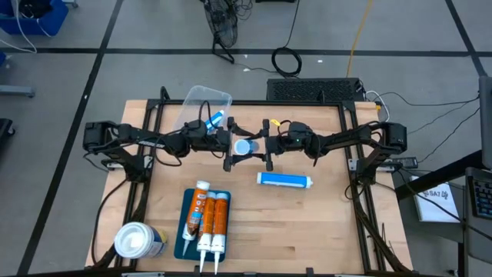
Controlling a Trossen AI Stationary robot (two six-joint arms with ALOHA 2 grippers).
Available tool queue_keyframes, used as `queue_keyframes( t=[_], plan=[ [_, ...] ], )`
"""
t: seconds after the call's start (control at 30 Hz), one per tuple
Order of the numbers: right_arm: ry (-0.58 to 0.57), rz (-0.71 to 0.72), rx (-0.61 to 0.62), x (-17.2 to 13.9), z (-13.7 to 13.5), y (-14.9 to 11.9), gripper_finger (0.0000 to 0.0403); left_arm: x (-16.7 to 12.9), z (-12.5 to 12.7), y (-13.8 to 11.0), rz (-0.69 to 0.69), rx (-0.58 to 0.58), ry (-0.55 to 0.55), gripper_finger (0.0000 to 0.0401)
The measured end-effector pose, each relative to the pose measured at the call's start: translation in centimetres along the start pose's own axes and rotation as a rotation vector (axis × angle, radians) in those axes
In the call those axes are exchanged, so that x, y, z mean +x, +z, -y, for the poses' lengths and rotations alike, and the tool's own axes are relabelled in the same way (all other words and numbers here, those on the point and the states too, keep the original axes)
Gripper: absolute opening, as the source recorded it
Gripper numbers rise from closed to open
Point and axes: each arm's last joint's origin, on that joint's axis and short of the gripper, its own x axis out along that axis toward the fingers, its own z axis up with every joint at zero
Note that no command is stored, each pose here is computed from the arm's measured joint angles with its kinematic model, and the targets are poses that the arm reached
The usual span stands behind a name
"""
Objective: Pick & place silicon tubes, Sealant and Lysol wipes
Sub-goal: Put the bottom blue sealant into the white bin
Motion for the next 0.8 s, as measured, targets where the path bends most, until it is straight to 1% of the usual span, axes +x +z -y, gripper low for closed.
queue_keyframes(
  t=[0.23, 0.3, 0.4, 0.5, 0.53, 0.63, 0.8],
  plan=[
    [0.0, 0.0, 0.001, 0.0, 0.0, 0.0, 0.0207, 0.0, 0.04, -0.26, -0.027, -0.003, -0.004, 0.035],
    [0.0, 0.0, 0.002, 0.0, 0.0, 0.0, 0.0207, -0.01, 0.05, -0.36, -0.037, -0.002, -0.005, 0.034],
    [-0.001, 0.0, 0.002, 0.0, 0.0, 0.0, 0.0207, -0.01, 0.06, -0.41, -0.041, 0.024, -0.006, 0.0299],
    [-0.001, -0.004, 0.017, 0.0, -0.01, -0.04, 0.0207, -0.01, 0.05, -0.41, -0.041, 0.066, -0.004, 0.0237],
    [-0.004, -0.006, 0.027, -0.01, -0.01, -0.06, 0.0207, -0.01, 0.05, -0.41, -0.042, 0.088, -0.003, 0.0221],
    [-0.003, -0.009, 0.03, -0.01, 0.0, -0.08, 0.0207, -0.01, 0.01, -0.43, -0.047, 0.123, 0.012, 0.022],
    [-0.002, -0.011, 0.05, -0.02, 0.01, -0.11, 0.0213, -0.01, -0.06, -0.43, -0.06, 0.137, 0.061, 0.0218]
  ],
)
